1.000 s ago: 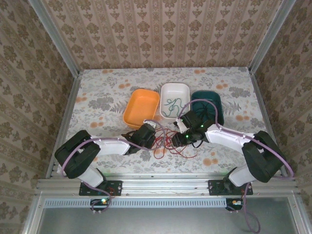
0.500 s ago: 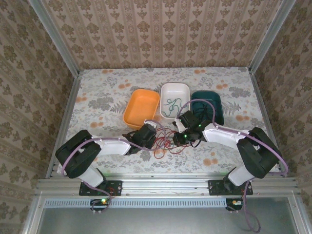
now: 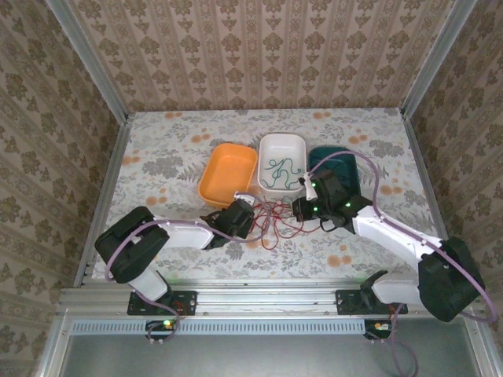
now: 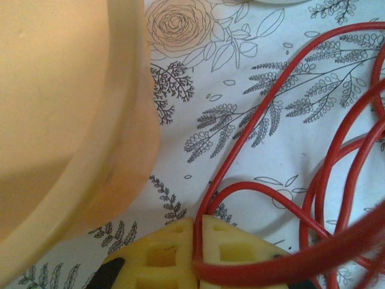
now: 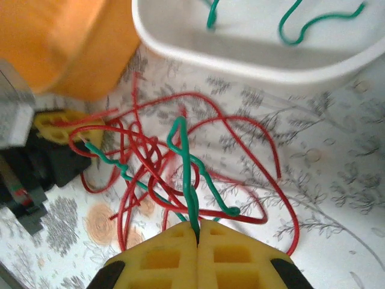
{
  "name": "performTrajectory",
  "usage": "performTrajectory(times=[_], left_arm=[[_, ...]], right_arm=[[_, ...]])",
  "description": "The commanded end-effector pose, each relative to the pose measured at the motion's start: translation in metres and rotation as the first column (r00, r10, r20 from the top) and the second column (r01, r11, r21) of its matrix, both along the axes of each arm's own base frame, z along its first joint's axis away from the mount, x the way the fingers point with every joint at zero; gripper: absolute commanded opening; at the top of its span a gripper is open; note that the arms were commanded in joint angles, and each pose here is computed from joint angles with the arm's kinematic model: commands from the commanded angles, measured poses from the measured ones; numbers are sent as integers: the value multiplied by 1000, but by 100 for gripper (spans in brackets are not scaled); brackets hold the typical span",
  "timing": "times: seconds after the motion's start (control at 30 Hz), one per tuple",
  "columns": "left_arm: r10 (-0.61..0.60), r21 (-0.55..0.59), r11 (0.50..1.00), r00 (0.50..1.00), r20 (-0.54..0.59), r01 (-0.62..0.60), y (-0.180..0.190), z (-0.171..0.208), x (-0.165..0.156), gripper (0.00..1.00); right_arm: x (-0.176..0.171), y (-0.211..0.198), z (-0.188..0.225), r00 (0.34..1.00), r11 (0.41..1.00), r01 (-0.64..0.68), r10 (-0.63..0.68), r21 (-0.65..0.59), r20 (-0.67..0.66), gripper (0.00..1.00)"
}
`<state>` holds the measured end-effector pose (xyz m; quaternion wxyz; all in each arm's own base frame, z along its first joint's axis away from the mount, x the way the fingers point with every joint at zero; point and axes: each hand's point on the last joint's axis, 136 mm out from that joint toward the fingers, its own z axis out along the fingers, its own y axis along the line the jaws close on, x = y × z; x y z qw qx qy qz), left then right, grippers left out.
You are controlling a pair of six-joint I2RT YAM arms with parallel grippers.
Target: Untangle the cables
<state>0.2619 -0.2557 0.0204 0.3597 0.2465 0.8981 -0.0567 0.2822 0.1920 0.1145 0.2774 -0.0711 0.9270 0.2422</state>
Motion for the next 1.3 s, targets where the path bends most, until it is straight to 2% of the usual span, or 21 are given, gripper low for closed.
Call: performTrajectory(times=[0.0, 0.13, 0.33, 0.53, 0.77, 0.97, 1.27], left_arm=[[1, 113, 994, 991, -137, 15, 23, -44, -26, 0], [4, 119, 993, 989, -148, 14, 25, -49, -27, 0], [5, 131, 991, 987, -162, 16, 27, -56, -30, 0], [3, 129, 991, 987, -160, 18, 28, -56, -30, 0], [-11, 99, 995, 990, -138, 25, 20, -44, -25, 0], [-14, 99, 995, 992, -127, 27, 18, -41, -22, 0], [0, 82, 997, 995, -102, 8, 21, -30, -18, 0]], right_arm=[[2, -2, 17, 1000, 993, 28, -29, 113, 4, 1], [8, -12, 33, 996, 983, 78, -84, 168, 27, 2], [21, -44, 56, 963, 974, 206, -218, 90, 156, 2], [14, -51, 46, 976, 984, 159, -144, -85, 164, 2], [-12, -36, 13, 997, 962, -13, 34, -271, 75, 2], [-29, -43, -9, 995, 897, -91, 95, -432, -12, 2], [-25, -63, -25, 996, 740, -89, 81, -666, -43, 1]])
